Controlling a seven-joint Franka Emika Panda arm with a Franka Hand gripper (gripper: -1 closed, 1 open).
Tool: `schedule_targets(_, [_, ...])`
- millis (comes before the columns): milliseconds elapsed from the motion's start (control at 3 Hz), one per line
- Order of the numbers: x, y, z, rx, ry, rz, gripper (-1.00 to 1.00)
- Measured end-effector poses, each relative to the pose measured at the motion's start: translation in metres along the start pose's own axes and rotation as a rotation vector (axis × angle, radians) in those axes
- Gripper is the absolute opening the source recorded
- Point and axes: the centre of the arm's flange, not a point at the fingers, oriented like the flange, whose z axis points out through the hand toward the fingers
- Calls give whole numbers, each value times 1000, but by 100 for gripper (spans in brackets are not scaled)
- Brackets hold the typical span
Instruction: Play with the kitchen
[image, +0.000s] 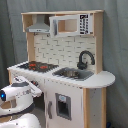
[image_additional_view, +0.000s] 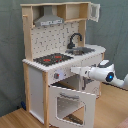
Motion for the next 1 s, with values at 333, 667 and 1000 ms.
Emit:
schedule_targets(333, [0,0,0,0,0,116,-100])
schedule_targets(667, [0,0,0,-1,1,224,-100])
schedule_targets(1000, [0,1,0,-2,1,340,-100])
